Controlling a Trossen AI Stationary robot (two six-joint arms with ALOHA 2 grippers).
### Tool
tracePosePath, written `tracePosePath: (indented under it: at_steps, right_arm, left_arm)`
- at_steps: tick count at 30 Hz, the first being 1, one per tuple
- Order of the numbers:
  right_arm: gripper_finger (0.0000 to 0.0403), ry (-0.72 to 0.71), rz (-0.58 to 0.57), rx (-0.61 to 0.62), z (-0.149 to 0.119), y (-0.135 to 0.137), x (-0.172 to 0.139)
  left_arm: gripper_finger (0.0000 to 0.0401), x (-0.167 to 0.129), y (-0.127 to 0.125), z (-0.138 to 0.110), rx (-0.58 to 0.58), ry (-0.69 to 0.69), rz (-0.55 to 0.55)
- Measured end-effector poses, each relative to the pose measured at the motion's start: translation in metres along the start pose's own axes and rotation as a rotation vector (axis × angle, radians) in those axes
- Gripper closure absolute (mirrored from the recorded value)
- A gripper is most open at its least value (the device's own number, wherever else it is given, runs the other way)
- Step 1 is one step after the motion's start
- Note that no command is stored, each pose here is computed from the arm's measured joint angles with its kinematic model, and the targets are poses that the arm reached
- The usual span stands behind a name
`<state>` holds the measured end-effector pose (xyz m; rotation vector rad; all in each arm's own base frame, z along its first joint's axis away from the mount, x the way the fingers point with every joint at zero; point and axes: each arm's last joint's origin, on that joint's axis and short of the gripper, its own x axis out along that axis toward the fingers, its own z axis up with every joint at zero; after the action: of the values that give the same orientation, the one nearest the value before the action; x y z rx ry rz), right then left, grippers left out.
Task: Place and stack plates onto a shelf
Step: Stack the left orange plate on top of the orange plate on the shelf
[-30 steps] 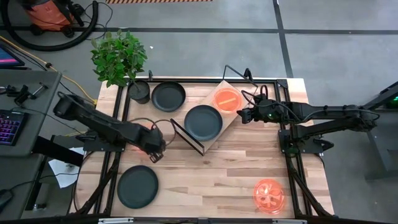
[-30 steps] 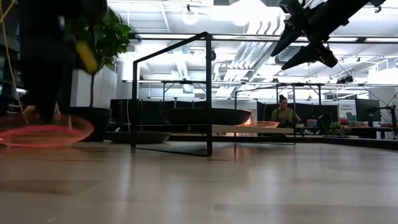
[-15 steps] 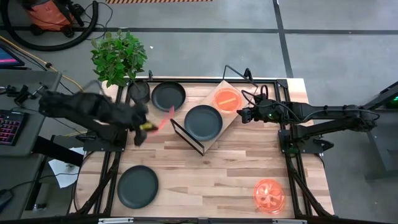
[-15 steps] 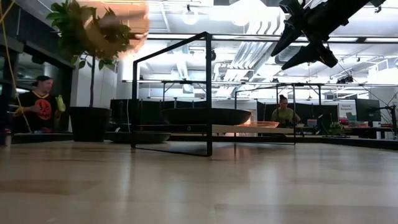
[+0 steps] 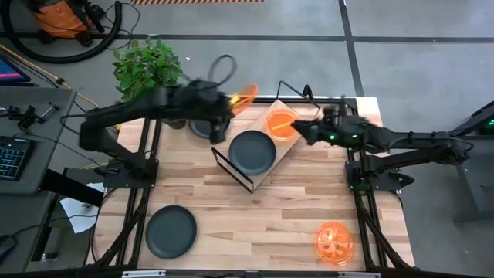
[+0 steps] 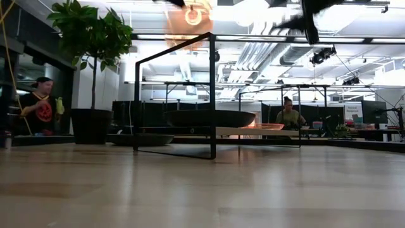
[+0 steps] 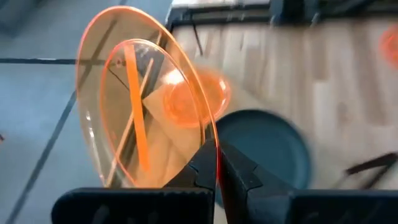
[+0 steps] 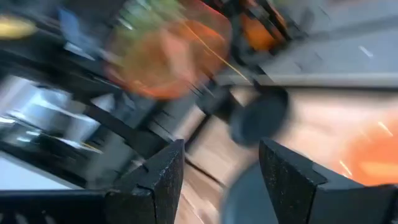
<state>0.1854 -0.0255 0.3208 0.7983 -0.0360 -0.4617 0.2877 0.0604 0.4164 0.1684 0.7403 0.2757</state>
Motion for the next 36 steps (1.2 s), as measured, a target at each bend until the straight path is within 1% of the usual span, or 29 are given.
tracePosePath:
  at_steps: [4,7,10,14,18,21,23,27,31,36]
  right_arm:
    - [0.0214,-0.144,0.141,-0.034,0.020,0.012,-0.019]
    - [0.0214,-0.218,0.201,-0.063,0.030,0.016,-0.032]
    - [0.0214,-0.246,0.218,-0.088,0.034,0.017,-0.040]
    - [0.0214,-0.250,0.218,-0.108,0.035,0.016,-0.042]
    - [0.0214,-0.238,0.207,-0.117,0.033,0.016,-0.038]
    - [0.0214,-0.230,0.200,-0.121,0.031,0.016,-0.035]
    - [0.0214,-0.224,0.194,-0.124,0.030,0.016,-0.033]
    - [0.0214,-0.216,0.187,-0.128,0.029,0.016,-0.030]
    - [0.0214,-0.209,0.182,-0.130,0.028,0.016,-0.028]
    - [0.0214,-0.204,0.178,-0.131,0.027,0.016,-0.026]
  left_arm:
    - [0.0401,0.057,0.007,-0.003,0.095,0.108,0.002]
    - [0.0401,0.099,0.005,-0.004,0.152,0.138,0.000]
    - [0.0401,0.138,-0.005,-0.003,0.228,0.122,-0.011]
    - [0.0401,0.185,-0.023,-0.005,0.315,0.085,-0.023]
    - [0.0401,0.219,-0.043,-0.007,0.378,0.032,-0.025]
    - [0.0401,0.236,-0.055,-0.010,0.415,0.017,-0.025]
    - [0.0401,0.244,-0.060,-0.014,0.434,0.031,-0.018]
    - [0.0401,0.256,-0.065,-0.020,0.466,0.065,0.044]
    - [0.0401,0.260,-0.065,-0.020,0.464,0.069,0.076]
    - [0.0400,0.266,-0.062,-0.023,0.413,0.064,0.082]
